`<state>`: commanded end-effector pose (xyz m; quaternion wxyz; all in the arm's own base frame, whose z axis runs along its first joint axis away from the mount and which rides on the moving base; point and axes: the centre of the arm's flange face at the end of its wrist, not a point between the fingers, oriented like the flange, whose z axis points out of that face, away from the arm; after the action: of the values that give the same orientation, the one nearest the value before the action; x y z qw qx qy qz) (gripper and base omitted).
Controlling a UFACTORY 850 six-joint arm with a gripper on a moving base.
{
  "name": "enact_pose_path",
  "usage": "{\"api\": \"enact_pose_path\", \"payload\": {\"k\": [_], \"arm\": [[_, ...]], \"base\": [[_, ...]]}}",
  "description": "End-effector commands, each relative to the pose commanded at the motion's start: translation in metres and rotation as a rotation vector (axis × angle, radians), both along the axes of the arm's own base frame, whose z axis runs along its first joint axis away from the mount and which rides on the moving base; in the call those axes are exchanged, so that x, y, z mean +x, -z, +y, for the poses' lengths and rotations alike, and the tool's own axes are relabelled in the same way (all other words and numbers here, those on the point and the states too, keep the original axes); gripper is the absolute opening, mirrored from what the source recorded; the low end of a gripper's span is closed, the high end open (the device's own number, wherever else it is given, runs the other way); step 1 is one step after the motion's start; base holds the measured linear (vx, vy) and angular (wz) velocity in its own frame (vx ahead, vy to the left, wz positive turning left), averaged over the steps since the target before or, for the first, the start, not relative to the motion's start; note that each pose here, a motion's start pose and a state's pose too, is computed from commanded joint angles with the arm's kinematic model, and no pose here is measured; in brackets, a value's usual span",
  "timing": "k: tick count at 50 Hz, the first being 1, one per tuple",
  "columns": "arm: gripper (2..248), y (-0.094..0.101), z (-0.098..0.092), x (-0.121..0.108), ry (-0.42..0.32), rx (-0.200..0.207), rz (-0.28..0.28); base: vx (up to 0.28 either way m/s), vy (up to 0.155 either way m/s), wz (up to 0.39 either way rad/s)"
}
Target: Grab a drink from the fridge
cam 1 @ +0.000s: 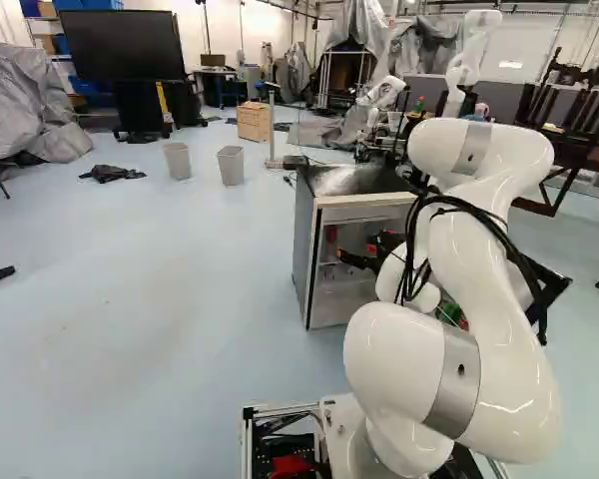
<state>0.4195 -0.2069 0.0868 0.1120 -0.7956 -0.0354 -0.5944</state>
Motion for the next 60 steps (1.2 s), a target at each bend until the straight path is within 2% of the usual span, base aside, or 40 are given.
{"api": "enact_pose_path", "payload": {"k": [43, 60], "arm": [[247, 0.076, -0.001, 0.054, -0.046, -0.036, 0.029], [247, 0.087, -0.002, 0.076, -0.046, -0.059, 0.023]], "base": [[0.000, 0.000, 0.000], [0.000, 0.000, 0.000]]}}
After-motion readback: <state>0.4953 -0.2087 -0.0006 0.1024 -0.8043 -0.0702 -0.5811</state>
